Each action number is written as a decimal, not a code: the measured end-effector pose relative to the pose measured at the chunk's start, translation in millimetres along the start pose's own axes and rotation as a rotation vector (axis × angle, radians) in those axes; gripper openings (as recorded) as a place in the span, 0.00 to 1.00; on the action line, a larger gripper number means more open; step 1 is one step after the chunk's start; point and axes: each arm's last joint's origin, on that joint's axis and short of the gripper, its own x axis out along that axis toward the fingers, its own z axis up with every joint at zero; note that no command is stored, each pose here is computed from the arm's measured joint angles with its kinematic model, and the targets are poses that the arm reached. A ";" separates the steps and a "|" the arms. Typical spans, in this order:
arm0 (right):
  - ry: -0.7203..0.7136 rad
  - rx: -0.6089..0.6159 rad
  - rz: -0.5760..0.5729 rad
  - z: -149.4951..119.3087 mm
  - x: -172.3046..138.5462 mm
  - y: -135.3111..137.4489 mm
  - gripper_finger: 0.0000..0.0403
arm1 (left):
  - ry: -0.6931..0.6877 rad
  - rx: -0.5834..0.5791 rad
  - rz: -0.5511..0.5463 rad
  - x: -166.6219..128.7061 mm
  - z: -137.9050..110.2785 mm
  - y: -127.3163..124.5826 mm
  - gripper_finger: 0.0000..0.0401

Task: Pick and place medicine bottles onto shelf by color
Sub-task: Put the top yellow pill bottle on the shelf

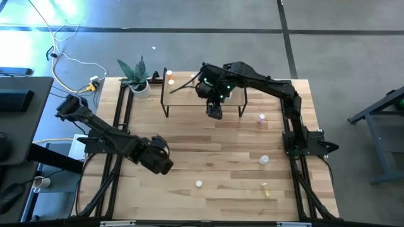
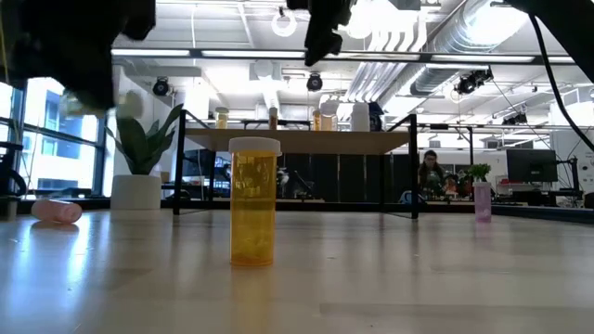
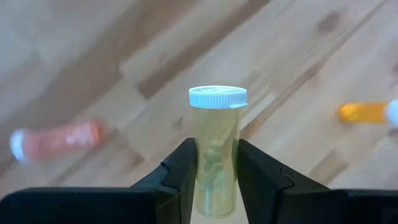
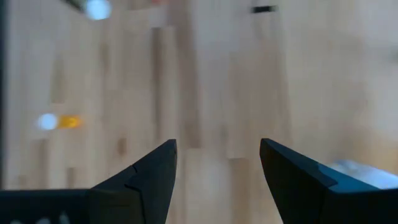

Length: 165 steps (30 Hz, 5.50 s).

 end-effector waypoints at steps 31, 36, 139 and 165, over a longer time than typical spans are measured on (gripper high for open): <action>-0.365 -0.074 0.129 41.8 6.2 75.7 0.55 | -0.521 0.300 -0.231 -60.9 72.1 20.1 0.22; -0.441 -0.036 0.117 48.8 2.8 72.4 0.55 | -0.572 0.357 -0.238 -62.7 80.0 19.1 0.22; -0.523 -0.062 0.089 42.7 -30.7 15.5 0.37 | -0.944 0.365 -0.137 -76.4 142.4 31.7 0.22; -0.518 -0.060 0.089 42.3 -30.3 15.1 0.25 | -0.943 0.366 -0.137 -76.2 142.3 31.7 0.38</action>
